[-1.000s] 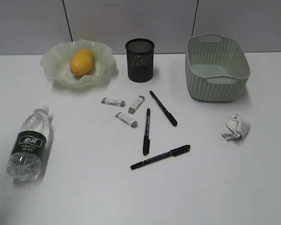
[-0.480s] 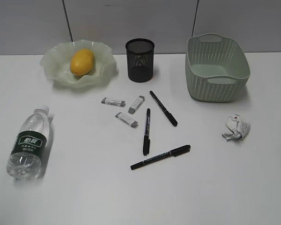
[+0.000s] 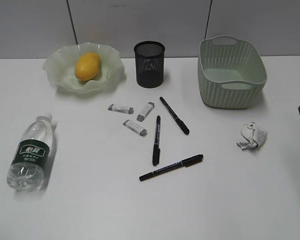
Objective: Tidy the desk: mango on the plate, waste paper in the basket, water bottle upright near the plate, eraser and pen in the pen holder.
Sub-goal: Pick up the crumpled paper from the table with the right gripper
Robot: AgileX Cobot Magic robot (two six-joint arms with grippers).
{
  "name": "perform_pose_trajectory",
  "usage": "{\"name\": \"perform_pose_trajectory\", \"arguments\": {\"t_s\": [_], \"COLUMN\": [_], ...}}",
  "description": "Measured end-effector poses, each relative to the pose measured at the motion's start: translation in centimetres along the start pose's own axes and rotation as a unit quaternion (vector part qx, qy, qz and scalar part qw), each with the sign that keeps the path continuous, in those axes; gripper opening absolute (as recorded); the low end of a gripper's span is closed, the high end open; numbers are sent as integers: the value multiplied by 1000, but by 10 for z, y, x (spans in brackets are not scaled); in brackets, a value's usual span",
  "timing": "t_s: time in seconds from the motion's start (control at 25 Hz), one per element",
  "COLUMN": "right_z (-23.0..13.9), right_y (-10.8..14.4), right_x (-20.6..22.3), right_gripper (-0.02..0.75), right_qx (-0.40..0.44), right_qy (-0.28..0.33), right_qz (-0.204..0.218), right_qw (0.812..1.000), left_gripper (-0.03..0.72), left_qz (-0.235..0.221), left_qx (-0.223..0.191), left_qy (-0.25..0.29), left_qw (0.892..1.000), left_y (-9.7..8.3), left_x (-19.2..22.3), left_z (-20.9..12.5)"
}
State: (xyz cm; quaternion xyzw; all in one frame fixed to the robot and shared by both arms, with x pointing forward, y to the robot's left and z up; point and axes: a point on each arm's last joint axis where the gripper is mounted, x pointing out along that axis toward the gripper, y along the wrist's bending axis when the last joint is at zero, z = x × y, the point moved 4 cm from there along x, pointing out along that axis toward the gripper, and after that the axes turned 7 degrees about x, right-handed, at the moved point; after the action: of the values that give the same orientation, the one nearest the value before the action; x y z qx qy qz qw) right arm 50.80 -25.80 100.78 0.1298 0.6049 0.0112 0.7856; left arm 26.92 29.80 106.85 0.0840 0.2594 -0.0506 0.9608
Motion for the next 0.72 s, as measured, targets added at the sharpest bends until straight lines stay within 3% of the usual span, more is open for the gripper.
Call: {"name": "perform_pose_trajectory", "arguments": {"t_s": [0.28, 0.52, 0.72], "right_z": [8, 18, 27], "right_y": [29, 29, 28], "right_x": [27, 55, 80], "right_gripper": [491, 491, 491], "right_qx": [-44, -35, -22], "right_qy": [0, 14, 11], "right_qz": [-16, -52, -58], "right_qw": [999, 998, 998], "left_gripper": [519, 519, 519], "left_qz": [2, 4, 4], "left_qx": [-3, -3, -4], "left_qy": [-34, -46, -47], "left_qw": [999, 999, 999], "left_y": [-4, -5, -5], "left_x": [1, 7, 8], "left_z": [-21, -22, -22]}}
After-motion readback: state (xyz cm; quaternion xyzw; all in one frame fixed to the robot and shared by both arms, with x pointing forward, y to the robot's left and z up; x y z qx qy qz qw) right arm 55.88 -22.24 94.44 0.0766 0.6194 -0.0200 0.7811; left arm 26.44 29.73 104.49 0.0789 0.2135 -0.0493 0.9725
